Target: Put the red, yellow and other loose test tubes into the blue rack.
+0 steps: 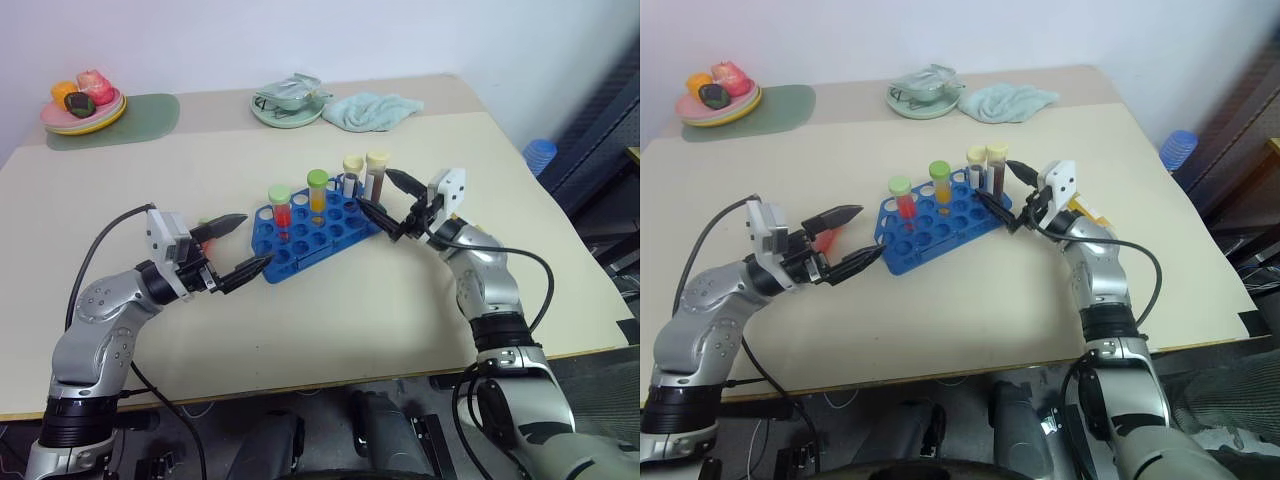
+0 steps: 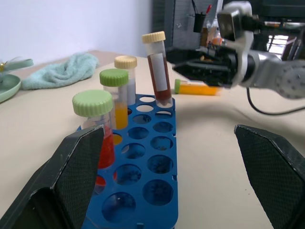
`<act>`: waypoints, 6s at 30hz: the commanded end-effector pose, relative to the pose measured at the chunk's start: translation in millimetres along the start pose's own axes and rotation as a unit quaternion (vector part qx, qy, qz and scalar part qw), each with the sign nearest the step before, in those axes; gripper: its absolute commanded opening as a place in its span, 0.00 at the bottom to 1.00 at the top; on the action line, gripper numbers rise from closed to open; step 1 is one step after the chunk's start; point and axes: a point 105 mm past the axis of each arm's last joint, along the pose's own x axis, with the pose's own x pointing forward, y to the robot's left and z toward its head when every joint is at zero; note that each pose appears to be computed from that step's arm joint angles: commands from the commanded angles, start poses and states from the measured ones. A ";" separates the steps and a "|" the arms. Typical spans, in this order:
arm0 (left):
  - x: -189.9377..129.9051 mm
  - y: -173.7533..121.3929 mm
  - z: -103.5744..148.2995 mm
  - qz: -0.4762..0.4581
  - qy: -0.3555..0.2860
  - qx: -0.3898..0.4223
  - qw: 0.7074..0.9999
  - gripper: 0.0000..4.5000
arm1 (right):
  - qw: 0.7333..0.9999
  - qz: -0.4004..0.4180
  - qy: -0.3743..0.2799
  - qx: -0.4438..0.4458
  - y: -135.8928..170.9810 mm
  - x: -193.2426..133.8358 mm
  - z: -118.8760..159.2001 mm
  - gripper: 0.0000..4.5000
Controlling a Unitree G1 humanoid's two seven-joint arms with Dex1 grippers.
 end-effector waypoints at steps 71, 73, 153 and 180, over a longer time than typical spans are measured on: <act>-8.4 -6.4 1.7 -0.004 -0.002 0.018 1.000 1.00 | 0.869 -0.162 0.466 0.017 -123.3 -98.4 -32.1 0.39; -7.4 -6.2 2.0 -0.004 -0.002 0.018 1.000 1.00 | 0.872 -0.156 0.464 0.019 -122.2 -95.5 -30.6 0.29; -50.0 -39.4 11.3 -0.246 0.045 -0.065 0.966 1.00 | 0.882 0.209 0.422 -0.015 59.3 -107.2 -5.0 0.99; -43.9 -42.9 -11.0 -0.316 0.120 0.008 0.941 1.00 | 0.861 0.134 0.485 -0.072 -2.2 -70.2 -41.7 0.99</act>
